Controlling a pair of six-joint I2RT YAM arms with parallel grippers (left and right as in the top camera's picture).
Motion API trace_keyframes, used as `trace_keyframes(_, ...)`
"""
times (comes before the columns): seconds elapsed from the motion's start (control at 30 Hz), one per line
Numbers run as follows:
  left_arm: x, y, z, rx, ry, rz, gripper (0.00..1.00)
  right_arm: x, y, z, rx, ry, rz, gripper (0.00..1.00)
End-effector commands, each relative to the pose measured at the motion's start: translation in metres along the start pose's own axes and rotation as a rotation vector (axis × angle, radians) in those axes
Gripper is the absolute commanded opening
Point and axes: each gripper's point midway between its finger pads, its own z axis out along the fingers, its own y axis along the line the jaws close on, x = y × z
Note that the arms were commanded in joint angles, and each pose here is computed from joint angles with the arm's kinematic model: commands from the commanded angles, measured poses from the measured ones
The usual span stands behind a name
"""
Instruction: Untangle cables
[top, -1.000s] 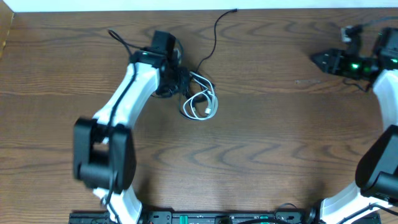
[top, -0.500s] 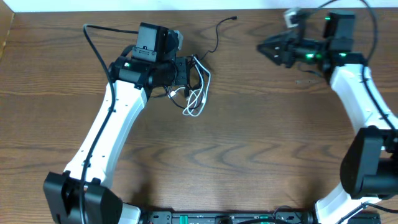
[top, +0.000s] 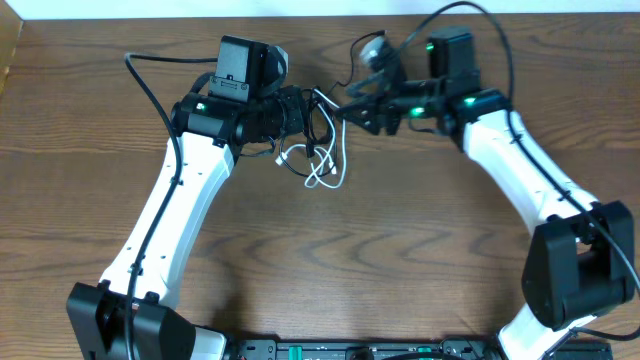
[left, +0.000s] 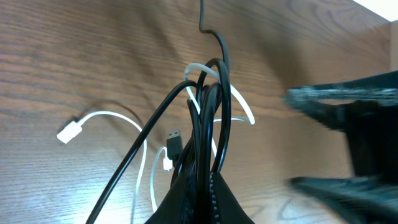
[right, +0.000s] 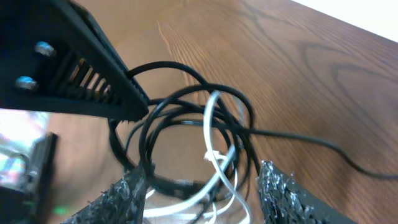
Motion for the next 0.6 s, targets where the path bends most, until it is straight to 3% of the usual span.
trace_keyframes(0.0, 0.0, -0.01, -0.009, 0.045, -0.002, -0.011, 0.08, -0.004, -0.002, 0.011, 0.135, 0.042, -0.113, 0.55)
trace_keyframes(0.27, 0.006, -0.007, -0.009, 0.033, 0.021, -0.02, 0.08, 0.012, -0.014, 0.036, 0.289, 0.131, -0.19, 0.51)
trace_keyframes(0.57, 0.006, -0.006, -0.009, 0.026, 0.02, -0.02, 0.08, 0.013, -0.023, 0.035, 0.322, 0.124, -0.144, 0.01)
